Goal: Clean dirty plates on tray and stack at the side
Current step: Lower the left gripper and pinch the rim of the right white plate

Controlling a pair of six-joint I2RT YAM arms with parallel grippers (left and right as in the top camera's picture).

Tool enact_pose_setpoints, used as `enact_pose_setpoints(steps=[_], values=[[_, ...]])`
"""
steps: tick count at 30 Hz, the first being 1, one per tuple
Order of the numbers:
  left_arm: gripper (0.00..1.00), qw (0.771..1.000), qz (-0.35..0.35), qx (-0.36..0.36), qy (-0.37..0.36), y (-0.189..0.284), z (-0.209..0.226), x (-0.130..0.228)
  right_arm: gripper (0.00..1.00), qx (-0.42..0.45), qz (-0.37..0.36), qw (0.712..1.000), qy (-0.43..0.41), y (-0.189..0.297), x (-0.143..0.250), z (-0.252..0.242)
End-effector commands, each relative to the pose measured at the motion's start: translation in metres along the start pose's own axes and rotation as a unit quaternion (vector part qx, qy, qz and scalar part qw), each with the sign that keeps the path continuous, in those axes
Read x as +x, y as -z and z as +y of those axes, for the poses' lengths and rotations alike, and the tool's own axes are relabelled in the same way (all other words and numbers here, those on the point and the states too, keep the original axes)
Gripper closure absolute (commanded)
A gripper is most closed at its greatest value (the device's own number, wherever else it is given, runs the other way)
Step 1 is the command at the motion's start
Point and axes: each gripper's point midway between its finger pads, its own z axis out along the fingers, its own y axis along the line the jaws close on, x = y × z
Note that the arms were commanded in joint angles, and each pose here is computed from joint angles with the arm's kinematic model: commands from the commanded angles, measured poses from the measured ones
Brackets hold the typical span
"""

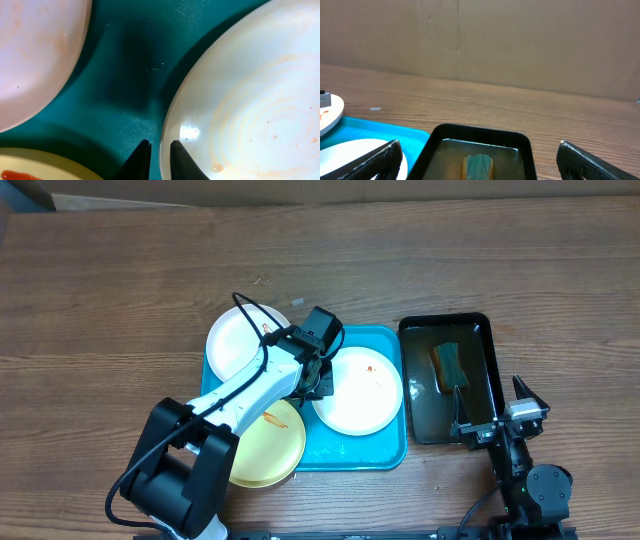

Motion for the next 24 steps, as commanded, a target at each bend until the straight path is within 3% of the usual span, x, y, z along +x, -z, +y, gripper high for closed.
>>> enact_pose_setpoints(steps=[1, 24], values=[[0.82, 1.0, 0.003, -0.01, -0.003, -0.0047, 0.0022, 0.0036, 0.0, 0.001, -0.001, 1.0, 0.0, -0.0003, 0.0021, -0.0004], [0.84, 1.0, 0.002, -0.009, -0.003, -0.0084, 0.0032, 0.0051, 0.0, 0.001, -0.001, 1.0, 0.0, -0.0003, 0.0021, -0.0004]])
